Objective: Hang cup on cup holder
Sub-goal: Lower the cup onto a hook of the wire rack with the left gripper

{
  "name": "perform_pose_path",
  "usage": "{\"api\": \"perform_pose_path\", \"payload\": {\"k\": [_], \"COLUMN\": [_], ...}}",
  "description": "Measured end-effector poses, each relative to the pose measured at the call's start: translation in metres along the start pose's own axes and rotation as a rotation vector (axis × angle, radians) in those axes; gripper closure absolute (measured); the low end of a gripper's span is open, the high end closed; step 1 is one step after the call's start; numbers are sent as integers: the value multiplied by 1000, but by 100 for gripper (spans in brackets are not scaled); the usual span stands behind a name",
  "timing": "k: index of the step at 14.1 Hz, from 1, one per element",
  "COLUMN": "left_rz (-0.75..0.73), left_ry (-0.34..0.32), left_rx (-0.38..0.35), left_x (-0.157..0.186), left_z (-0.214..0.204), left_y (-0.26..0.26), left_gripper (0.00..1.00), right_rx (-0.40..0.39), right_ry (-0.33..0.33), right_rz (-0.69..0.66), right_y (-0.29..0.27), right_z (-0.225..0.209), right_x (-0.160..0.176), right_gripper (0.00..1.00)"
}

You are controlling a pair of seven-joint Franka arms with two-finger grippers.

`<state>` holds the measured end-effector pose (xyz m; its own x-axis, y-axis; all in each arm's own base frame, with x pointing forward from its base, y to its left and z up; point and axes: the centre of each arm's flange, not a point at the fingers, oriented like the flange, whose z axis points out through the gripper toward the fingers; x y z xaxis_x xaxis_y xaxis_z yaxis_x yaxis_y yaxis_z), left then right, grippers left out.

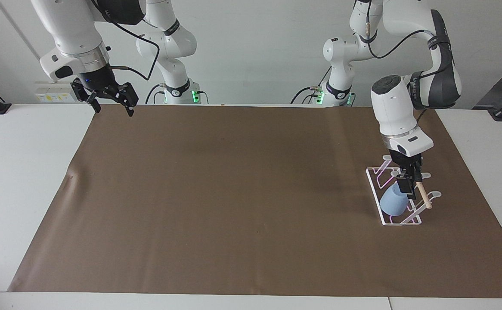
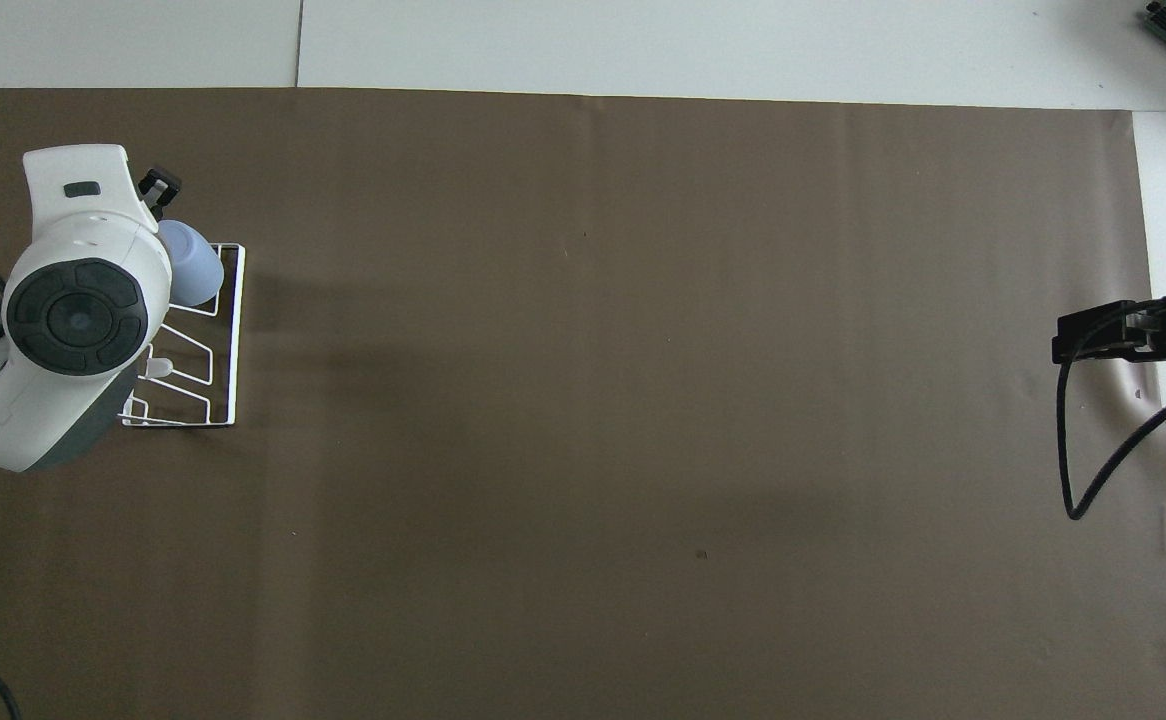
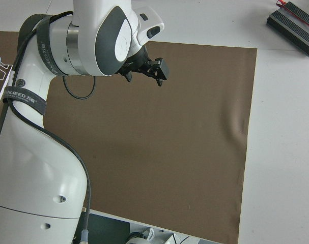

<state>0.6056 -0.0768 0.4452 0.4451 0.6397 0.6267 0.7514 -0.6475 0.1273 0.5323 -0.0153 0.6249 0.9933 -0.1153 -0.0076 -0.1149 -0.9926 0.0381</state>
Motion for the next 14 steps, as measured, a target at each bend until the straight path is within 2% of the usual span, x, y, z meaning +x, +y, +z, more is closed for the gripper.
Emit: {"api": "perform_pose_path", "payload": {"k": [3,4,5,10,14], "left_rz": [7,13,20,26,-16], "left_ry": [0,0,1,2,-26], "left_rx": [0,1,1,16,30], "left_x": [0,0,0,1,2], "left_z": [0,0,0,-2,-11], "left_y": [0,0,0,-1,-2], "left_gripper": [8,1,0,0,0], "right_rx": [26,27,27,28,29], "right_ry": [-2,-2,-2,10,18], "right_rz": [23,25,26,25,25], "right_y": [4,5,5,5,5], "right_z": [0,0,0,-1,-2], "right_x": [0,1,1,2,3], "right_gripper": [0,0,0,0,0]}}
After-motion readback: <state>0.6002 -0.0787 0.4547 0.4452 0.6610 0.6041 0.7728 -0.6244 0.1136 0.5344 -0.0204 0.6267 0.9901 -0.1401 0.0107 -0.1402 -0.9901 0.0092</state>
